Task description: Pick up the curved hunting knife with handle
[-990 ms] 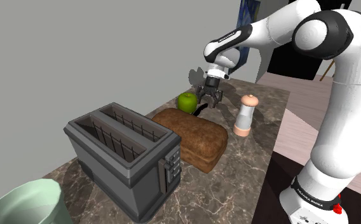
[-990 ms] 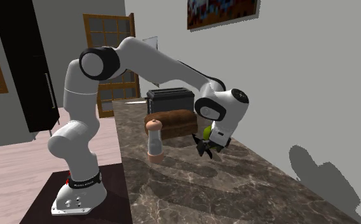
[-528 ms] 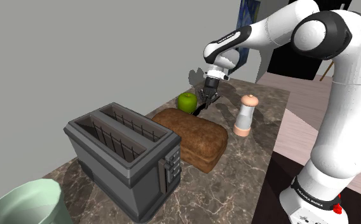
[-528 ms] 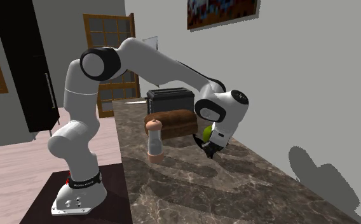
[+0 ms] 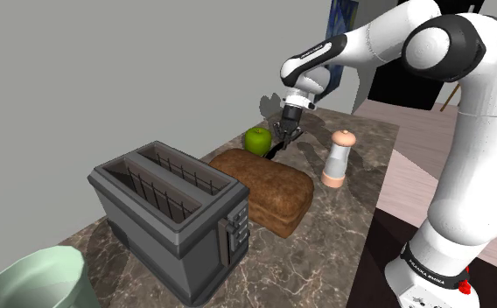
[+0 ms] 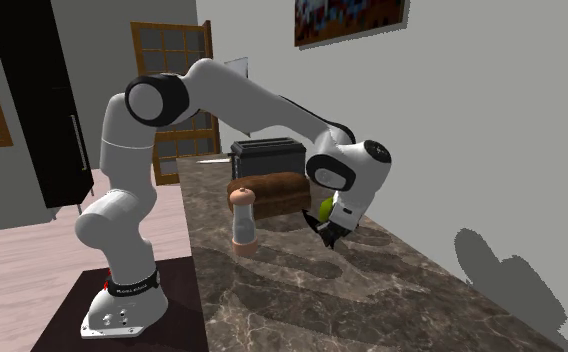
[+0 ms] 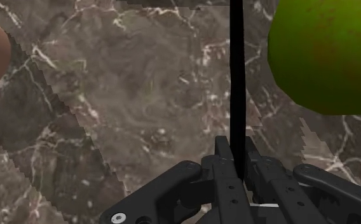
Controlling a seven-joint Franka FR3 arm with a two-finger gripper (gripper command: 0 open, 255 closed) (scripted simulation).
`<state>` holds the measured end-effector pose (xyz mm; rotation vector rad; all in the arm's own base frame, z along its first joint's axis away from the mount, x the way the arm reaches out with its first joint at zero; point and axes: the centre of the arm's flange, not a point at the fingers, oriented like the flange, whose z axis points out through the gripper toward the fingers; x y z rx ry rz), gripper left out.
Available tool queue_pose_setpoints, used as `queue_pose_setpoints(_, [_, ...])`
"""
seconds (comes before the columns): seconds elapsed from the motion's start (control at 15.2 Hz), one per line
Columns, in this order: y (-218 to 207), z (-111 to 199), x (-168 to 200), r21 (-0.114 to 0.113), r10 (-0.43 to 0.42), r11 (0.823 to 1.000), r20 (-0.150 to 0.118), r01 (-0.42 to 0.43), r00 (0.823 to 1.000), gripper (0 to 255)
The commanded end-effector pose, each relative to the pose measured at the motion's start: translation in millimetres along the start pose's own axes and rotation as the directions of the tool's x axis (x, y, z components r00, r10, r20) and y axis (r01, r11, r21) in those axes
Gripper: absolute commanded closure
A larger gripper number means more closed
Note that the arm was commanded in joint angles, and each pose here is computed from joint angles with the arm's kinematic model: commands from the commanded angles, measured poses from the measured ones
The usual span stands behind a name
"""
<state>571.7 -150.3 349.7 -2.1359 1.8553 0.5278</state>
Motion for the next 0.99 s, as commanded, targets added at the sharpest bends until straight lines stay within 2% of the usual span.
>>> queue_pose_setpoints(0.0, [0.5,-7.3,-3.4,-0.003,0.002,1.000,0.001,-0.002,1.000,255])
queue_pose_setpoints(0.79, [3.0,-64.3,-31.0,-0.003,0.002,1.000,0.001,-0.002,1.000,255])
queue_pose_setpoints(0.92, [3.0,-65.0,-31.4,-0.003,0.002,1.000,0.001,-0.002,1.000,255])
